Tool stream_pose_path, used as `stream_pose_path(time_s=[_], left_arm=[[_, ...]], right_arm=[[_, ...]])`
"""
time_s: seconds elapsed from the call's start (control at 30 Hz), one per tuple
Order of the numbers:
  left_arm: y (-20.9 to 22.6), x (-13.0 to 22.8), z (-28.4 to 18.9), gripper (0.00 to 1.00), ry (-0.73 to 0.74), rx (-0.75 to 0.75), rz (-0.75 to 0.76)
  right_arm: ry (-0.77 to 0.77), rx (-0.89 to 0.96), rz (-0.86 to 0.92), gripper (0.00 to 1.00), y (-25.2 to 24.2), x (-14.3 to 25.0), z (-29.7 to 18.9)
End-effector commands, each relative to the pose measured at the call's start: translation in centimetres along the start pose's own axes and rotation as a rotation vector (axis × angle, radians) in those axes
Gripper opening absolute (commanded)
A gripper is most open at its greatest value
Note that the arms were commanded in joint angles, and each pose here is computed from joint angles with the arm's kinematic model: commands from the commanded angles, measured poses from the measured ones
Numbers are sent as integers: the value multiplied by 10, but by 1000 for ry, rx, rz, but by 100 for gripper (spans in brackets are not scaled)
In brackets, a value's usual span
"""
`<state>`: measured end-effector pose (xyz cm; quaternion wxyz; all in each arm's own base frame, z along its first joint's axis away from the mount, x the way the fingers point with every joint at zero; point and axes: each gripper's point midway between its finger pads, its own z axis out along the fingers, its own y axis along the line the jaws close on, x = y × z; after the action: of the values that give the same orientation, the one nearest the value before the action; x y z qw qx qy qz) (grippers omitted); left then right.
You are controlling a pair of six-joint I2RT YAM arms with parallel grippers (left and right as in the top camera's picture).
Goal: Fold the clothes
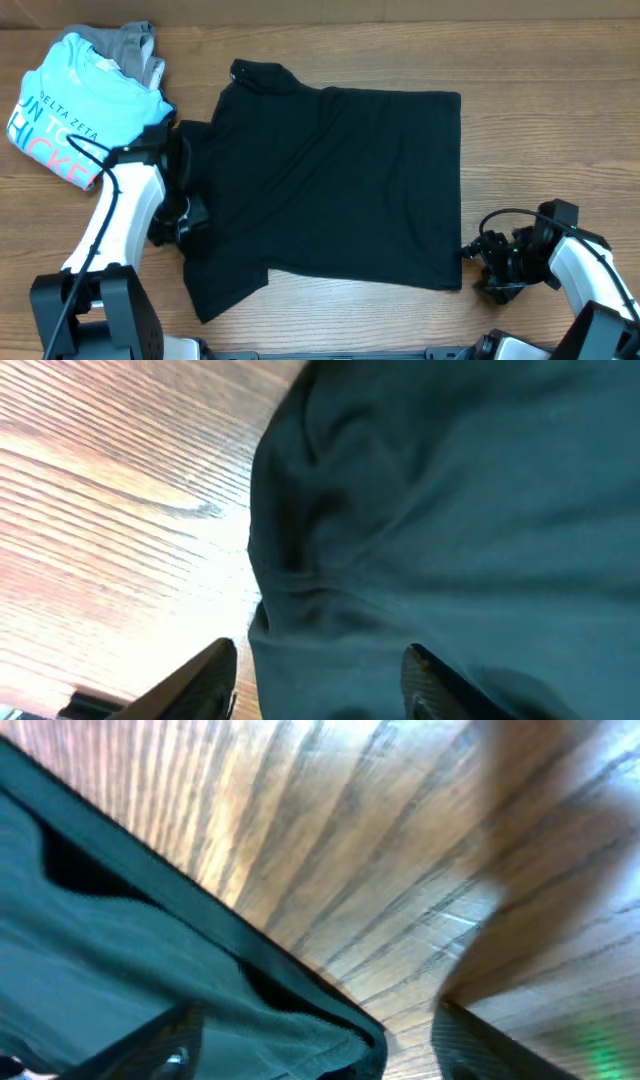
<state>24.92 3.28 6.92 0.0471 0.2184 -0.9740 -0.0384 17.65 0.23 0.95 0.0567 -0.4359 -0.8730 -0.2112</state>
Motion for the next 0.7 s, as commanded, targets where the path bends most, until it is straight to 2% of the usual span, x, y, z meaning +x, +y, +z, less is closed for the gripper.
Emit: stream_pose_path(time_s=[0.0,0.1,0.13,0.17,0.2,0.4,0.67], left_arm=[[-3,-9,-30,57,-75,47,11],[-6,-3,-46,61,-105,77,40],[-5,1,-54,66,-127,82,53],[-4,9,-64,77,-148,86,73],[-3,13,-68,81,-156,88,79],[5,40,-85,89,-162,93,96],[-16,76,-66,89,-28,157,119]], right_arm=[[-47,-27,-56,80,10,-9,-11],[-51,-29,-59,81,11,-11,-12],[-55,-31,-63,82,12,-12,-13],[-60,-34,-67,82,14,-13,-14],[-64,-36,-69,82,15,-14,-16],[-81,-44,-81,87,21,-19,-23],[-52,-30,-66,95,19,-12,-26]])
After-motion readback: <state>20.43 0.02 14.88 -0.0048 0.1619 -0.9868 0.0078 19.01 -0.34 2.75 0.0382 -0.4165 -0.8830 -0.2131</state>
